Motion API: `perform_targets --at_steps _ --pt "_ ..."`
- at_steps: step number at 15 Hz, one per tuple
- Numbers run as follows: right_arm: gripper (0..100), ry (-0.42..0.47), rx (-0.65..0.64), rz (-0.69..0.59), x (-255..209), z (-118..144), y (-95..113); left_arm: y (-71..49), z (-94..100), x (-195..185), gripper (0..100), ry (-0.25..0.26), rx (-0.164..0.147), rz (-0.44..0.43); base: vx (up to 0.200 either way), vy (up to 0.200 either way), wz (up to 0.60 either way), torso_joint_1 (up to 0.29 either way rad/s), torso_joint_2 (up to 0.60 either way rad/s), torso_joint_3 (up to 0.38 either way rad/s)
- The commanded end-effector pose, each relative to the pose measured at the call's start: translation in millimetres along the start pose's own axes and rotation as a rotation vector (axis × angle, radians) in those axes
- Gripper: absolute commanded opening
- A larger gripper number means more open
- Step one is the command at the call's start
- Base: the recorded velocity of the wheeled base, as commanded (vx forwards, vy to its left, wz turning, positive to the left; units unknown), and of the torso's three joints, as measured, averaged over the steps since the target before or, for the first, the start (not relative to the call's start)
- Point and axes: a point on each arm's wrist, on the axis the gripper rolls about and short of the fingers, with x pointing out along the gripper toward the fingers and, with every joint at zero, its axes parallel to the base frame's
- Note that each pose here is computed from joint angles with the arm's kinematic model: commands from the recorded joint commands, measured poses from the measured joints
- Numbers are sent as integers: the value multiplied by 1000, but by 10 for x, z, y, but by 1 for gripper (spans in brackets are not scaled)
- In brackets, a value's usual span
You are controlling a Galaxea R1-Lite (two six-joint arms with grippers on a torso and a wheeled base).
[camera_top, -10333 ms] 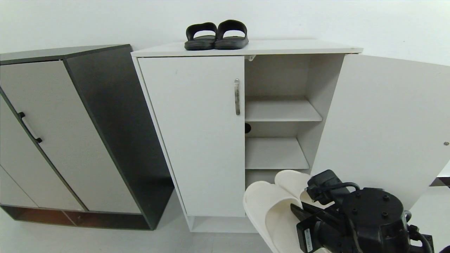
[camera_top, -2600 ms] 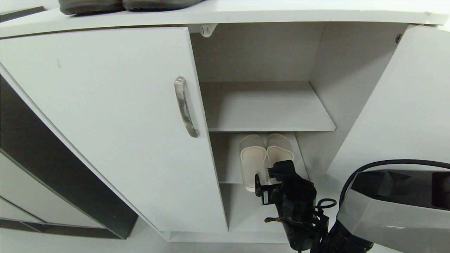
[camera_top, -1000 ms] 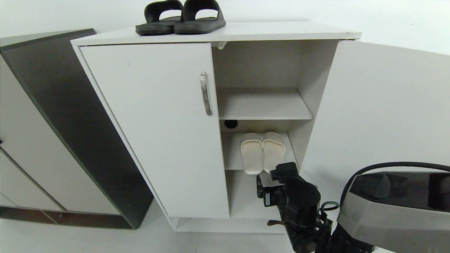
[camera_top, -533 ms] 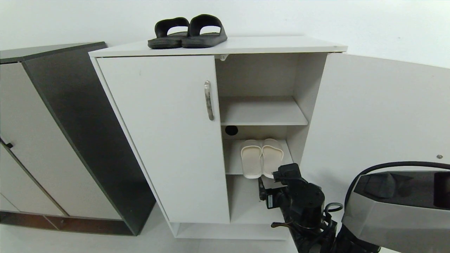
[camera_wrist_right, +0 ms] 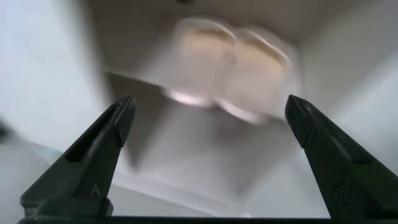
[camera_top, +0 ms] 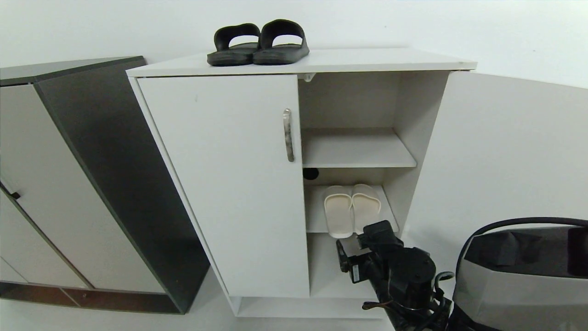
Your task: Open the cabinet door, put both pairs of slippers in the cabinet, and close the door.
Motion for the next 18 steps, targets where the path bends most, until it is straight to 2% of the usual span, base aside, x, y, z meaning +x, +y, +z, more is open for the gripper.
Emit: perform_targets --at_steps 1,4,5,7,11,18 --pt "100 19 -14 3 -15 -44 -28 0 0 1 0 2 1 1 0 200 0 -2 2 7" --pt "100 62 -22 77 -76 -53 -51 0 -2 1 0 4 1 1 0 200 0 5 -1 4" --pt "100 38 -8 76 -60 -68 -51 0 -2 1 0 4 1 1 0 200 0 7 -2 2" --pt "100 60 -23 74 -42 -161 -54 0 -2 1 0 4 0 1 0 200 0 -2 0 2" --pt "100 65 -26 70 -31 -177 -65 0 0 1 0 2 0 1 0 200 0 1 0 2" --pt "100 61 -19 74 -51 -151 -66 0 0 1 0 2 1 1 0 0 0 0 0 0"
